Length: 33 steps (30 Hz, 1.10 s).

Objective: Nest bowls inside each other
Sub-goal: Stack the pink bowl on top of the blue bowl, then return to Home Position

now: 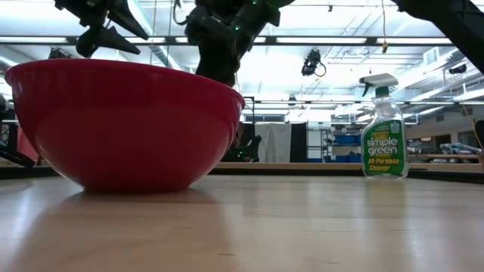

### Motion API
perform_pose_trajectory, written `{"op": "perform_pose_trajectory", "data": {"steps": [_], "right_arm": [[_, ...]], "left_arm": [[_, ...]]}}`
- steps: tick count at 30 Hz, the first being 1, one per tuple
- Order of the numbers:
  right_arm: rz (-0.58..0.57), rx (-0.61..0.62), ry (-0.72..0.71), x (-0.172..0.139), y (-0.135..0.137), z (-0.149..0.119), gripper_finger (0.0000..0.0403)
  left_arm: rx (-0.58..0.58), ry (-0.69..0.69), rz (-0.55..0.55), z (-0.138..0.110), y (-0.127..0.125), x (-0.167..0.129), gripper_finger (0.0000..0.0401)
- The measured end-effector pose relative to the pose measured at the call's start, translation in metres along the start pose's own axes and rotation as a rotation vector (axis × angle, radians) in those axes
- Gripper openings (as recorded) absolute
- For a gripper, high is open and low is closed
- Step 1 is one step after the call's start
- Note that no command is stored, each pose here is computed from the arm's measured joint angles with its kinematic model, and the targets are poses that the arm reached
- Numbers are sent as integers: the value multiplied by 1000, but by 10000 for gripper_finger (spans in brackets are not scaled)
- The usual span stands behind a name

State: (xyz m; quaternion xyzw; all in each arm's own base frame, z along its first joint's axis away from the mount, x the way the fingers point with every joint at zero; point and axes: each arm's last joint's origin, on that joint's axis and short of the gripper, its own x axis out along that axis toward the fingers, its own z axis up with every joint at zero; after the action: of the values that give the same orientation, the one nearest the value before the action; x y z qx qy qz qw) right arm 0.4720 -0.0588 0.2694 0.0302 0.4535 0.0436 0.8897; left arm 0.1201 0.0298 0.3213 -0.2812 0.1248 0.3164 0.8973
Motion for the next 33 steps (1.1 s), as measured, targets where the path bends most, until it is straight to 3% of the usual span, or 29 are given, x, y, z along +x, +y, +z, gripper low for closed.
{"op": "perform_pose_trajectory", "data": {"steps": [6,12,20,27,33], "right_arm": [[36,-162,46,33,27,-5,178],[-89,-250,166,63,37,-20,174],[-128,-224,-8,7,43,7,165],[-131,13,-20,-37,10,3,164],[-158,96,-104,-64,-6,-17,160]], "left_arm": [[8,13,10,-1,-1,3,194],[10,17,13,-1,-2,5,194],[37,20,15,-2,-2,6,194],[39,24,19,-2,-1,6,194],[64,6,6,-1,-1,2,194]]}}
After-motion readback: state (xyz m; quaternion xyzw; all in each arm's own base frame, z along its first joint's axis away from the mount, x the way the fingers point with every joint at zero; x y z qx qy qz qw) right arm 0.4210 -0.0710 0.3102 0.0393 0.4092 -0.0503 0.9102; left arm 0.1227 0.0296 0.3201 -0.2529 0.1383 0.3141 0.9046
